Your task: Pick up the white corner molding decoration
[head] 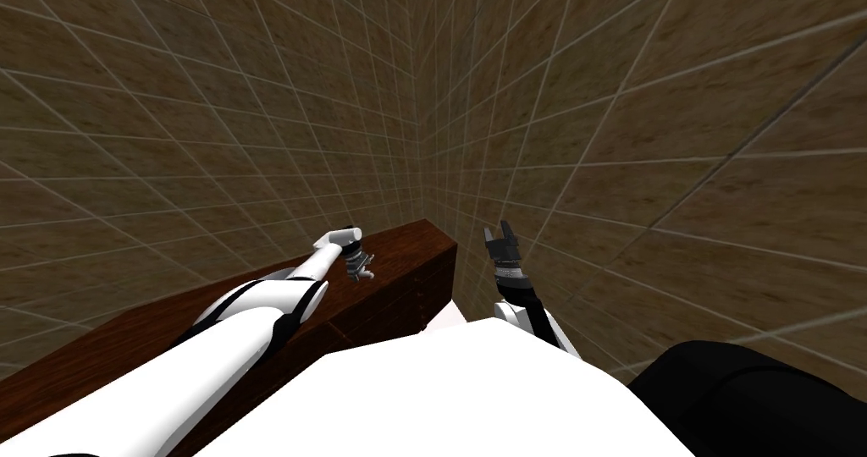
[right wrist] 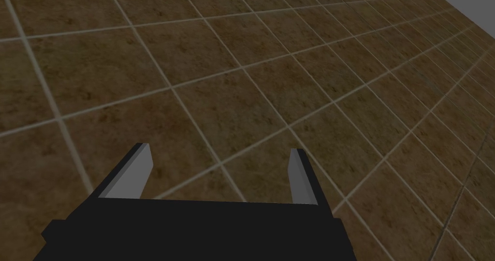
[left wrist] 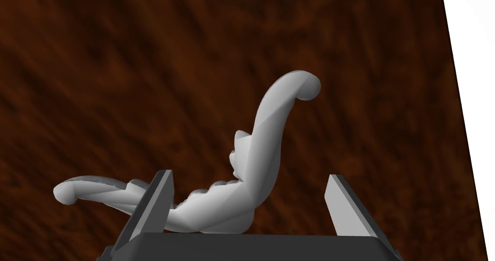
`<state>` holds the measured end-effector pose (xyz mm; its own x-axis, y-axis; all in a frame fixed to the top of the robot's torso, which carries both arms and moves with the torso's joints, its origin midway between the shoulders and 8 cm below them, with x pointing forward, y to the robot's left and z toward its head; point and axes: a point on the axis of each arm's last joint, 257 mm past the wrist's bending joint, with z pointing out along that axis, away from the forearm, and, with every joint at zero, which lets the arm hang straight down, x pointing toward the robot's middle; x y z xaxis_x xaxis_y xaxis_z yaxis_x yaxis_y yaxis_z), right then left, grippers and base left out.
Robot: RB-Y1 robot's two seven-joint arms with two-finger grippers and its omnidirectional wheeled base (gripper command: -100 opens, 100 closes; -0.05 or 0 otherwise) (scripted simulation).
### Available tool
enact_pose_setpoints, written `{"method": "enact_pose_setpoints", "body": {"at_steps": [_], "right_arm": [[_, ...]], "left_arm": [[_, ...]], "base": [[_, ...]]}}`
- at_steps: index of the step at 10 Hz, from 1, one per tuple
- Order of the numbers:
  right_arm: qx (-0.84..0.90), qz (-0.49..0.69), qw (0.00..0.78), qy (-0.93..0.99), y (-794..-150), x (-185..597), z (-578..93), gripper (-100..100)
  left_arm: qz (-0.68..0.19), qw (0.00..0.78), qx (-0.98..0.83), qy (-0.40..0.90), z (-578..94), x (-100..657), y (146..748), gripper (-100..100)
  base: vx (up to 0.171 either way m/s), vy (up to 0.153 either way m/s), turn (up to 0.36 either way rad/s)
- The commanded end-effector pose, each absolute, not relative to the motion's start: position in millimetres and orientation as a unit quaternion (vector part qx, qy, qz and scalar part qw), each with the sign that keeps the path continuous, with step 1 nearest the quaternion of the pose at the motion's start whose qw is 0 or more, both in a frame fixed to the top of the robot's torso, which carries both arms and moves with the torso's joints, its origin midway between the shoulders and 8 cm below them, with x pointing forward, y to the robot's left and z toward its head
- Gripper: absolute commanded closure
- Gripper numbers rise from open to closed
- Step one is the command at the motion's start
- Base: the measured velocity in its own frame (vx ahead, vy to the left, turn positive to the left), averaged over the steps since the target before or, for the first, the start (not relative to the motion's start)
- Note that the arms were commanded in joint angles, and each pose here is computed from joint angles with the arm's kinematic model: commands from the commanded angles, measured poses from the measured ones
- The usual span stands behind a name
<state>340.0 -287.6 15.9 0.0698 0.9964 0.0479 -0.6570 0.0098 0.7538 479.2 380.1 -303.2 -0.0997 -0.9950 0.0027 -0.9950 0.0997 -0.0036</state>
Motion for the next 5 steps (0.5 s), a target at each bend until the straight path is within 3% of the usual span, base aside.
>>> {"method": "enact_pose_setpoints", "body": {"at_steps": [1, 5], "right_arm": [[0.318, 0.628, 0.659, 0.267, -288, 340, 16, 0], [0.318, 0.628, 0.659, 0.267, -288, 340, 16, 0]], "left_arm": [[-0.003, 0.001, -0.664, 0.748, -306, 476, 389, -100], [-0.003, 0.001, -0.649, 0.761, -316, 467, 412, -100]], "base": [[0.051, -0.089, 0.089], [0.068, -0.111, 0.11]]}}
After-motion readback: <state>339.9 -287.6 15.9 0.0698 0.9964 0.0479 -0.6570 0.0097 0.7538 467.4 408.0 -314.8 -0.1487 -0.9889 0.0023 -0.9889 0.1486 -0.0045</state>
